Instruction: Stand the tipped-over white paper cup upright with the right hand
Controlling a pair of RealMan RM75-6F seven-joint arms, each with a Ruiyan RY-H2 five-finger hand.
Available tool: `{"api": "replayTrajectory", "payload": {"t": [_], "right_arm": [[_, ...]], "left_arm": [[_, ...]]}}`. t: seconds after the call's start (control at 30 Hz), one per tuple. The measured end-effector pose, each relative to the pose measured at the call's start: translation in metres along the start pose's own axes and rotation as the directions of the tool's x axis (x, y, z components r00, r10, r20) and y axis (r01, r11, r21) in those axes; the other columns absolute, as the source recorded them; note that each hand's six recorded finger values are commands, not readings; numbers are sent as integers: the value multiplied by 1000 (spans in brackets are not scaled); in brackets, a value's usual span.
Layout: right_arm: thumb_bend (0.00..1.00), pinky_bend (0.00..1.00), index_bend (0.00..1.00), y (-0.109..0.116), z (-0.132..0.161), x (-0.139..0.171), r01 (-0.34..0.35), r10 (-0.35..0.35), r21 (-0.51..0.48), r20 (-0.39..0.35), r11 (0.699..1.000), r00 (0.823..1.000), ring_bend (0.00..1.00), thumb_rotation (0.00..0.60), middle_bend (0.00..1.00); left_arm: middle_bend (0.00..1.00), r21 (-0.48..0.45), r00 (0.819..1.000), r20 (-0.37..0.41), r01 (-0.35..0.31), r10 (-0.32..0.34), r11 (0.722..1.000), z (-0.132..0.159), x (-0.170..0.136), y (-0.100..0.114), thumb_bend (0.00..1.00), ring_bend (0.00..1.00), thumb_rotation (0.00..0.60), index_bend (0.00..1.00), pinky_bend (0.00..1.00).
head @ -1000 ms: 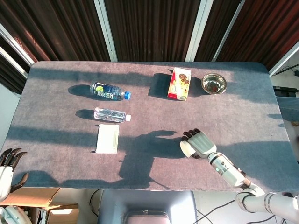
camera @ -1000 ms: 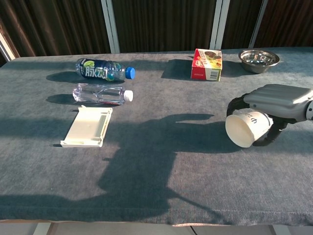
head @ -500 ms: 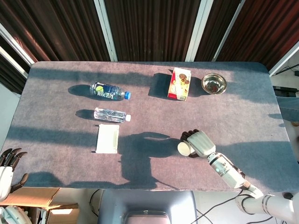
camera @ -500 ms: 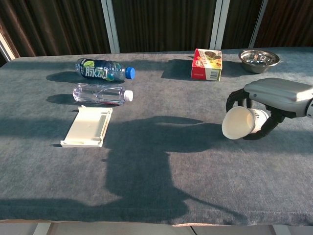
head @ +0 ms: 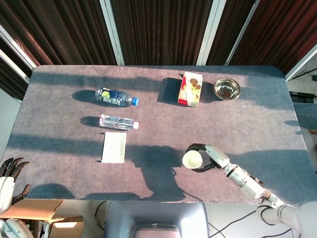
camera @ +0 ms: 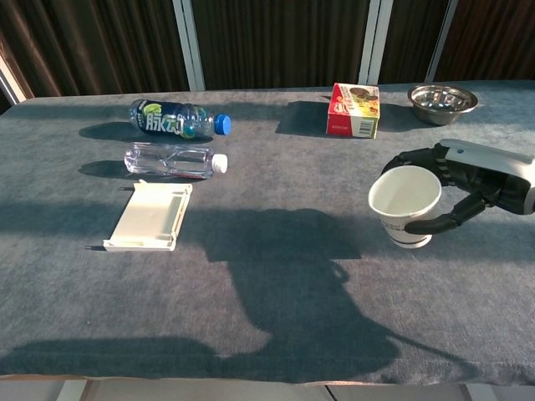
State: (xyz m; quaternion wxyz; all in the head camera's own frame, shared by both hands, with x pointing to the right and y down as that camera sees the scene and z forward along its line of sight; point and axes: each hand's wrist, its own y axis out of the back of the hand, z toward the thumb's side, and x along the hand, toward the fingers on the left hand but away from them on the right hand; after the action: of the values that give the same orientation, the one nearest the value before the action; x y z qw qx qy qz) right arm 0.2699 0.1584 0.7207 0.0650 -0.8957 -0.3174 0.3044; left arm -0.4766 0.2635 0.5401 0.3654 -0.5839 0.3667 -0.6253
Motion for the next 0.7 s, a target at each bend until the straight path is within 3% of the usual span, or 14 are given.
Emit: {"api": "replayTrajectory", "payload": {"t": [0.1, 0.37, 0.7], "right_arm": [[334, 438, 507, 4, -11, 4, -26, 26, -49, -4, 998, 1000, 369, 600, 434], [334, 373, 494, -3, -26, 15, -101, 101, 12, 7, 995, 995, 310, 600, 377], [335, 220, 395, 5, -27, 23, -100, 100, 68, 4, 993, 995, 134, 600, 212]], "left_arm": [[154, -2, 1000, -1, 0, 0, 1000, 0, 0, 0, 294, 107, 600, 253, 407], [155, -2, 1000, 0, 2, -2, 1000, 0, 0, 0, 294, 107, 600, 253, 407], [155, -4, 1000, -1, 1, -1, 1000, 0, 1, 0, 295, 107, 600, 253, 408]]}}
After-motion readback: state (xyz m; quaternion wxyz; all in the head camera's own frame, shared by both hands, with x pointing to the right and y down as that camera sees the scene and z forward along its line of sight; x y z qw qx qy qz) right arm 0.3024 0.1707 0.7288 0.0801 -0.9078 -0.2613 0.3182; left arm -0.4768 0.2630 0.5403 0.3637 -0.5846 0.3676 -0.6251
